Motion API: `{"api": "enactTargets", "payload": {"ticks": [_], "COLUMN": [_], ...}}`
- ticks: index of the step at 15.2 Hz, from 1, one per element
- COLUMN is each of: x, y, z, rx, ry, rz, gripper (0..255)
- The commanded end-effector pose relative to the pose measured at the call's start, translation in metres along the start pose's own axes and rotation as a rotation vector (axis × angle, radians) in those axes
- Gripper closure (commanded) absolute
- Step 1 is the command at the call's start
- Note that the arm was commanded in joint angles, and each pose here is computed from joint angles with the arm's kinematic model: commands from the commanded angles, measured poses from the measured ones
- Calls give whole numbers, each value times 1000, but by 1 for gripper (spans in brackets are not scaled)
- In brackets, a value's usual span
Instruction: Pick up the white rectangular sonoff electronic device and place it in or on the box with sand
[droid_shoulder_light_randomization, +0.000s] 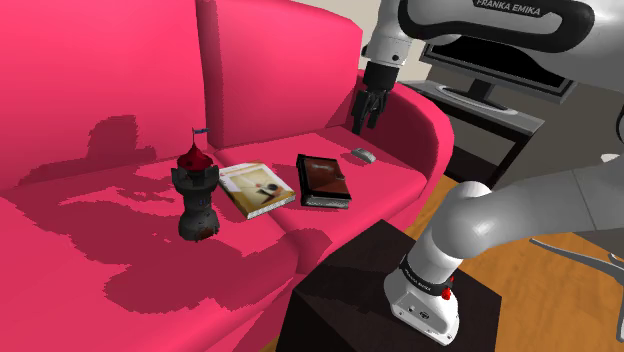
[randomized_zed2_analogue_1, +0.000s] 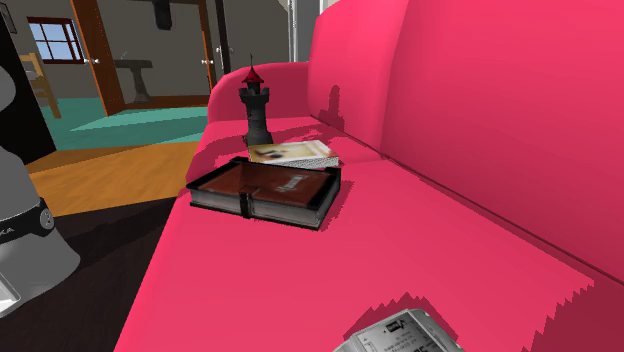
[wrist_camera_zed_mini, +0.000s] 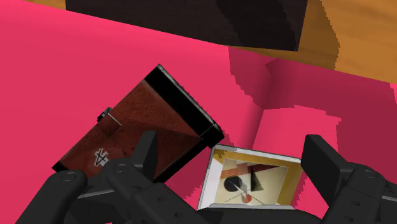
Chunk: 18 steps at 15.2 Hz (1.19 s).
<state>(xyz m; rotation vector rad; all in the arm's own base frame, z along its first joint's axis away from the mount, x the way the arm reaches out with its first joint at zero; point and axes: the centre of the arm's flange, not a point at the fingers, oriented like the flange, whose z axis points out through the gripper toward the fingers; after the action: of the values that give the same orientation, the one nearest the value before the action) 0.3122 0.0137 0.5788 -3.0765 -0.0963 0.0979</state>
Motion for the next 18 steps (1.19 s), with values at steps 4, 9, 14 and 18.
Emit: {"api": "enactTargets", "payload": {"ticks": [4,9,14,18], "x": [8,21,35,46], "y": [34,92,150,196], "z": [17,44,71,93], "rx": [-3,-8,-13,-17], "ry": [3,8,14,18], "rz": [-2,-6,-9,-12], "gripper": [0,0,0,0]}}
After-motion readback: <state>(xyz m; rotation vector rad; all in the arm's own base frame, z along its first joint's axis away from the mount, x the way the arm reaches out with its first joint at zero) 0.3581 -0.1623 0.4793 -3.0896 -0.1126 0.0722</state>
